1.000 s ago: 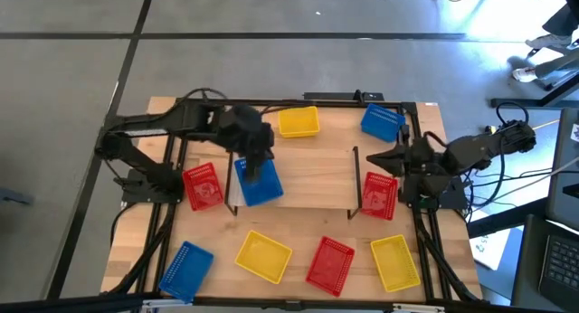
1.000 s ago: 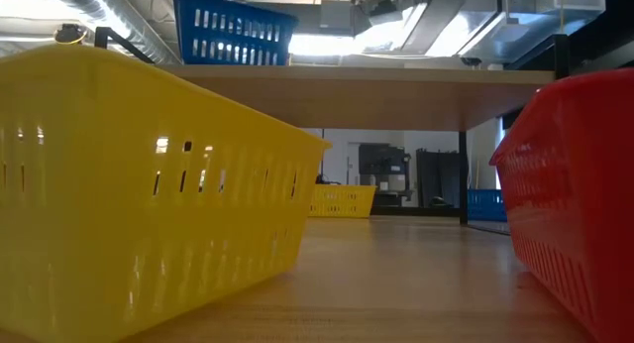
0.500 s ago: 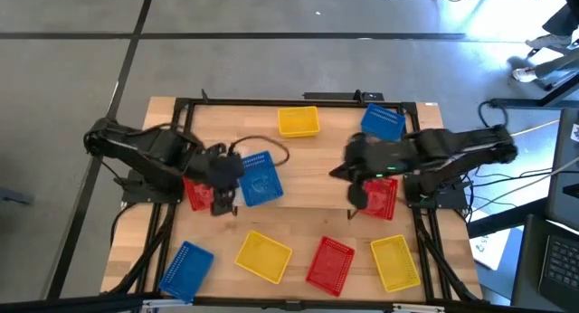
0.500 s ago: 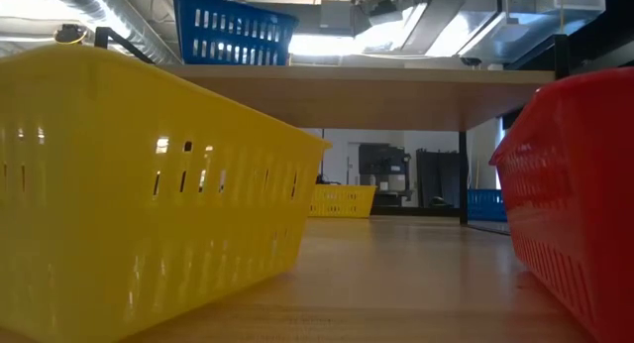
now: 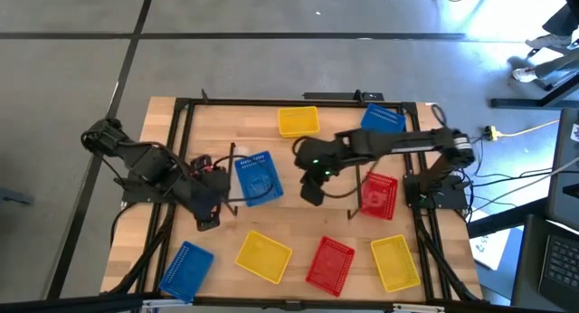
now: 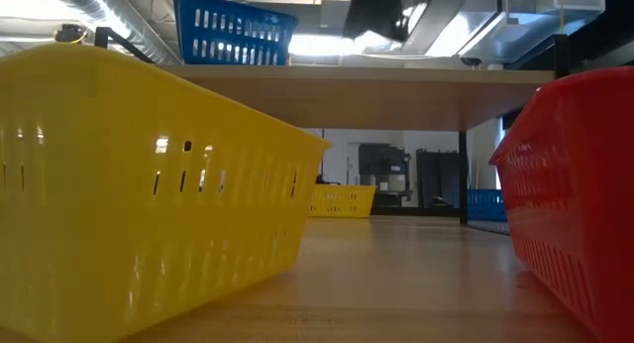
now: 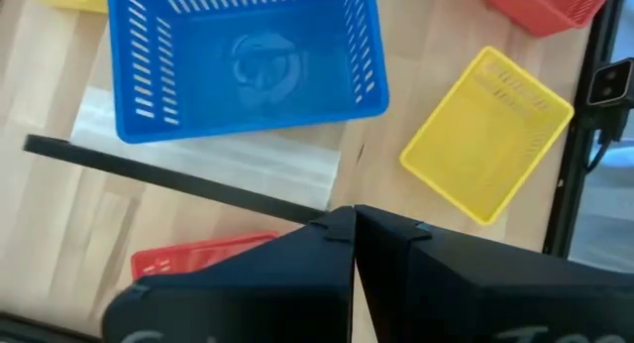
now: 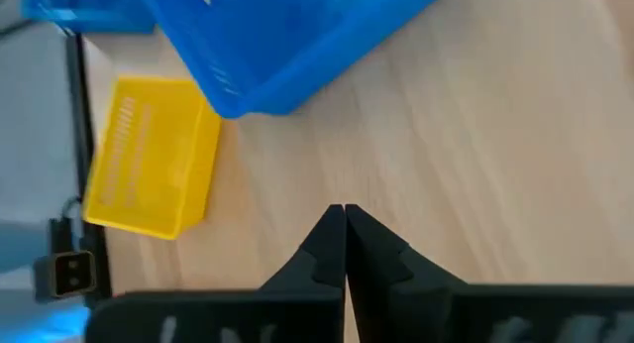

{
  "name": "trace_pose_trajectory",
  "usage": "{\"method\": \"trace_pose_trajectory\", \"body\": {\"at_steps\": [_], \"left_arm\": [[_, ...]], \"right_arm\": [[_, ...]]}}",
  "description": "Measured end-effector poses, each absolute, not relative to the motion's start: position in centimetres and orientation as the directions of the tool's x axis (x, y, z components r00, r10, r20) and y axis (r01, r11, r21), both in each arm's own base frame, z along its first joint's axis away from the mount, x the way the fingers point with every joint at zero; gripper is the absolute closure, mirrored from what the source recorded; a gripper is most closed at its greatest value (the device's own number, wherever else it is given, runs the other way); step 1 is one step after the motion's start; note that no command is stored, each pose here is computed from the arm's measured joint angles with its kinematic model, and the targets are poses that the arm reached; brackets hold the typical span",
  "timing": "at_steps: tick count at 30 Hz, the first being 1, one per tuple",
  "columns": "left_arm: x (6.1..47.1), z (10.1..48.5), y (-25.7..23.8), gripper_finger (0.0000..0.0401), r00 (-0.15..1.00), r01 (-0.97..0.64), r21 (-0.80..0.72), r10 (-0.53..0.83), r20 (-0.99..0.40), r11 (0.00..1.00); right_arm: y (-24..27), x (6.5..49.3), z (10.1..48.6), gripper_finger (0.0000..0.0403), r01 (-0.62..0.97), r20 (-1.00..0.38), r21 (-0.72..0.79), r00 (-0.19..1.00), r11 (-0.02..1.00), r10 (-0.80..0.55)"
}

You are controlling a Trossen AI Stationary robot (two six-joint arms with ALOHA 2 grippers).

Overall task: Stack baskets on shelf by color
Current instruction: Put the top left blue bin on the shelf

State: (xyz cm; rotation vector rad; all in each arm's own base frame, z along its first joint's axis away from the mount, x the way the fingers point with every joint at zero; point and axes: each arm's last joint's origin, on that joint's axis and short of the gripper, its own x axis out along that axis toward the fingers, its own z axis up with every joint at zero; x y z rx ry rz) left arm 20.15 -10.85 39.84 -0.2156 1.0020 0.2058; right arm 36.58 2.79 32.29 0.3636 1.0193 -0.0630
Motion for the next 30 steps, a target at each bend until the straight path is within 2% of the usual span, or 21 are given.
{"method": "trace_pose_trajectory", "body": {"at_steps": [5, 10, 16, 30], "left_arm": [[19.9, 39.9, -11.2, 0.0401, 0.531, -0.276, -0.082, 0.081, -0.843, 0.958], [19.9, 39.9, -11.2, 0.0401, 0.532, -0.278, -0.083, 0.082, -0.843, 0.957], [19.9, 39.9, -11.2, 0.0401, 0.532, -0.29, -0.09, 0.082, -0.843, 0.953], [19.9, 39.9, -11.2, 0.0401, 0.532, -0.305, -0.1, 0.082, -0.843, 0.947]], "right_arm": [[2.5, 38.2, 30.3, 0.0402, 0.219, -0.862, 0.283, 0.485, 0.934, 0.148], [2.9, 39.4, 29.7, 0.0402, 0.098, -0.814, 0.359, 0.52, 0.928, 0.259], [2.5, 40.3, 28.4, 0.0402, 0.11, -0.822, 0.36, 0.508, 0.927, 0.259], [2.4, 42.1, 29.1, 0.0402, 0.017, -0.705, 0.354, 0.662, 0.935, 0.254]]}}
